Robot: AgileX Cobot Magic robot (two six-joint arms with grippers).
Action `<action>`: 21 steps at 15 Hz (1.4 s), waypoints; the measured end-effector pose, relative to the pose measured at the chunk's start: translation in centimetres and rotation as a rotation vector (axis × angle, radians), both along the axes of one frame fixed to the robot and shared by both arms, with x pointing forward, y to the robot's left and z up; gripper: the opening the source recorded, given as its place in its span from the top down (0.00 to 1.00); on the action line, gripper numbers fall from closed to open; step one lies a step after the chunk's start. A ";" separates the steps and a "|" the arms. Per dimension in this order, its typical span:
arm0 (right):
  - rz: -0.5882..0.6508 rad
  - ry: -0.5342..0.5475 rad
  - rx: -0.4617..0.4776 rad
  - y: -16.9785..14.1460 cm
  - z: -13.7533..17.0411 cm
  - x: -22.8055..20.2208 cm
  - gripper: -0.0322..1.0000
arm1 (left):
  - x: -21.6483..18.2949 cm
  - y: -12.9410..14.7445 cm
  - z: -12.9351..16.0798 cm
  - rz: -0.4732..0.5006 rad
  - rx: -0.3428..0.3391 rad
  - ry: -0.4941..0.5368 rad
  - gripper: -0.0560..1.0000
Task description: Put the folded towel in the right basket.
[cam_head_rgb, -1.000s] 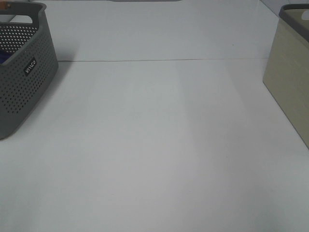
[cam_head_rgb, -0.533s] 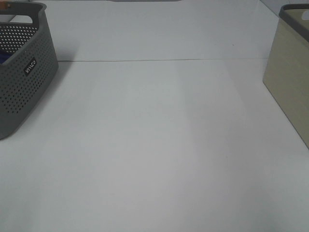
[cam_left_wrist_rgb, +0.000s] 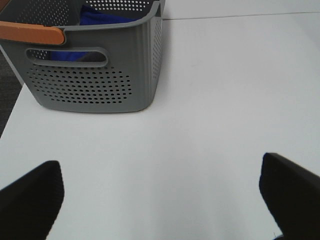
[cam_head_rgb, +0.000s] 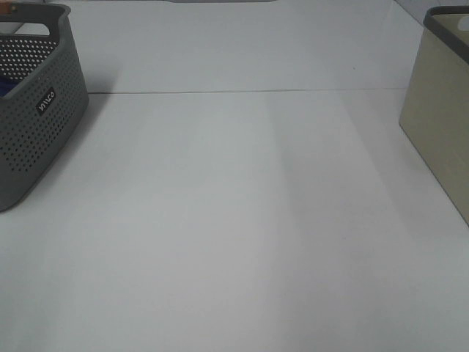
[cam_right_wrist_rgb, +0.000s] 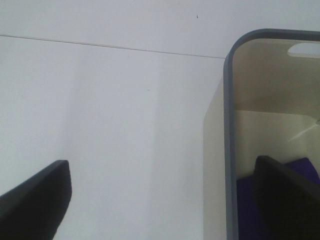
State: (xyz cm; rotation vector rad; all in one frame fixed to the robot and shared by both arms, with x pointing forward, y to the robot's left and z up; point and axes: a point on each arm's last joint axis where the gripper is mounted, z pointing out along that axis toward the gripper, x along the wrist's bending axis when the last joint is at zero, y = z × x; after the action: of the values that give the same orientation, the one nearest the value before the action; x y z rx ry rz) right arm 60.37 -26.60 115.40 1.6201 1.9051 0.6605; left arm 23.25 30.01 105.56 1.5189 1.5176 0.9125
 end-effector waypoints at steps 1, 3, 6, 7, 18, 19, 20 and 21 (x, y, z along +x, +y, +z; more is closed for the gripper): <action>-0.014 0.038 -0.004 0.0 0.1 -0.6 0.06 | 0.0 0.0 0.0 0.000 0.000 0.000 0.01; -0.039 0.123 -0.003 -0.4 0.3 -3.2 0.06 | 0.0 0.0 0.0 0.000 0.000 0.000 0.01; -0.090 0.095 0.066 -1.0 -0.2 -10.5 0.06 | 0.0 0.0 0.0 0.000 0.000 0.000 0.01; -0.089 0.070 0.078 -1.3 -0.8 -13.4 0.06 | 0.0 0.0 0.0 0.000 0.000 0.000 0.01; -0.086 -0.225 0.117 -3.8 -9.1 -36.7 0.06 | 0.0 0.0 0.0 0.000 0.000 0.000 0.01; -0.086 -0.238 0.117 -3.9 -10.3 -37.1 0.06 | 0.0 0.0 0.0 0.000 0.000 0.000 0.01; -0.087 -0.236 0.116 -3.9 -11.2 -37.1 0.06 | 0.0 0.0 0.0 0.000 0.000 0.000 0.01; -0.085 -0.240 0.116 -3.9 -11.7 -36.9 0.06 | 0.0 0.0 0.0 0.000 0.000 0.000 0.01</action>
State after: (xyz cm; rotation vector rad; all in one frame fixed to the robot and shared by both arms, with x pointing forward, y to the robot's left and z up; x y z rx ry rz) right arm 23.45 -30.47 103.72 1.6021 1.6435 0.9003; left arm 23.25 30.01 105.56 1.5189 1.5176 0.9125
